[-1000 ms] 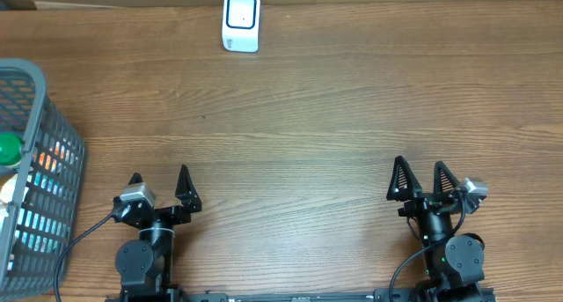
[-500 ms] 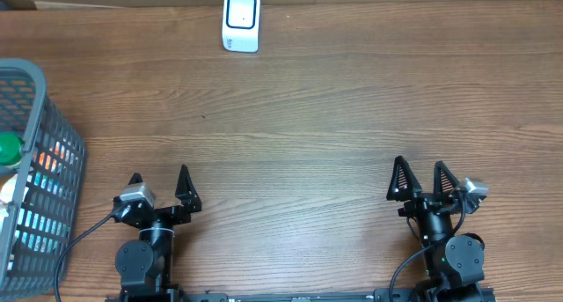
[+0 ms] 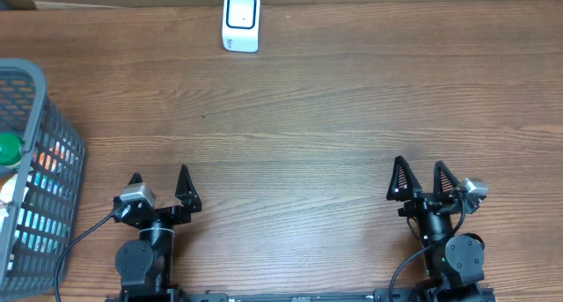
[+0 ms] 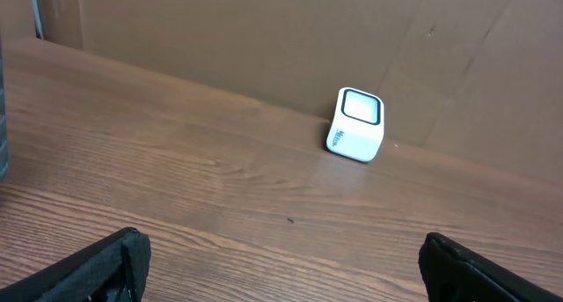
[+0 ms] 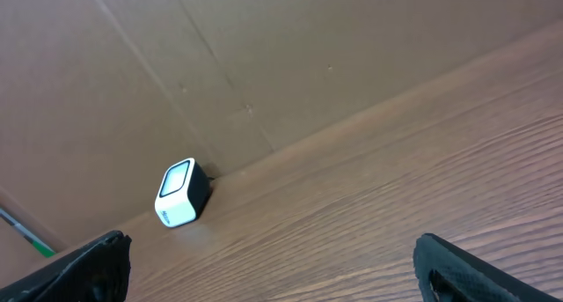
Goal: Scan the item barcode
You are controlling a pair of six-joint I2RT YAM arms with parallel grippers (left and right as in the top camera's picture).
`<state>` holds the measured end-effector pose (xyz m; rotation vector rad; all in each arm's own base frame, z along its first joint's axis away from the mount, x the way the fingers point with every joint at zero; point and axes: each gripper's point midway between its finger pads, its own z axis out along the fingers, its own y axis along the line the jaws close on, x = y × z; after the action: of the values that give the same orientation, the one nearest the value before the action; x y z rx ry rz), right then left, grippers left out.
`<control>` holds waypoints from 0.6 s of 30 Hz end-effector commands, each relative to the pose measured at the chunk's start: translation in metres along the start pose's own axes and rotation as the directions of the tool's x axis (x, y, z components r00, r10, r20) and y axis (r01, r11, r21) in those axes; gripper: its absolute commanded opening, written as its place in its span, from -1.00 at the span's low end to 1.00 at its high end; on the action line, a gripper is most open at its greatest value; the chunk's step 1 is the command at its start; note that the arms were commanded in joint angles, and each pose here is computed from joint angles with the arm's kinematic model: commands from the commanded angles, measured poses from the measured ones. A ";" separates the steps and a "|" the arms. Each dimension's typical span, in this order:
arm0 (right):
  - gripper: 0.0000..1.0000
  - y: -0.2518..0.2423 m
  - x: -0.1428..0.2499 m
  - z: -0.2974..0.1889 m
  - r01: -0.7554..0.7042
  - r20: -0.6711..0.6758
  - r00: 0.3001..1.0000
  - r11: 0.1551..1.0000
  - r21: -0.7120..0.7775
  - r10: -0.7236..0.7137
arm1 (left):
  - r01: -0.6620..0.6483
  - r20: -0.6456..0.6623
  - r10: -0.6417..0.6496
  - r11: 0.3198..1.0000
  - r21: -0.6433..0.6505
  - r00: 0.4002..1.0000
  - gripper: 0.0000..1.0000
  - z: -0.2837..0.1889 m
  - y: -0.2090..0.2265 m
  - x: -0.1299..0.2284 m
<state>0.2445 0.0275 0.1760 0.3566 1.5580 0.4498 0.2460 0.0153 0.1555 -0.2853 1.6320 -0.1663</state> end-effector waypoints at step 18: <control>1.00 0.001 0.002 0.000 -0.001 0.002 1.000 1.000 -0.012 0.001 | 0.009 0.001 -0.009 0.999 0.033 1.000 0.99 0.000 -0.006 0.000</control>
<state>0.2445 0.0275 0.1758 0.3566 1.5588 0.4496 0.2460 0.0158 0.1555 -0.2876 1.6315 -0.1638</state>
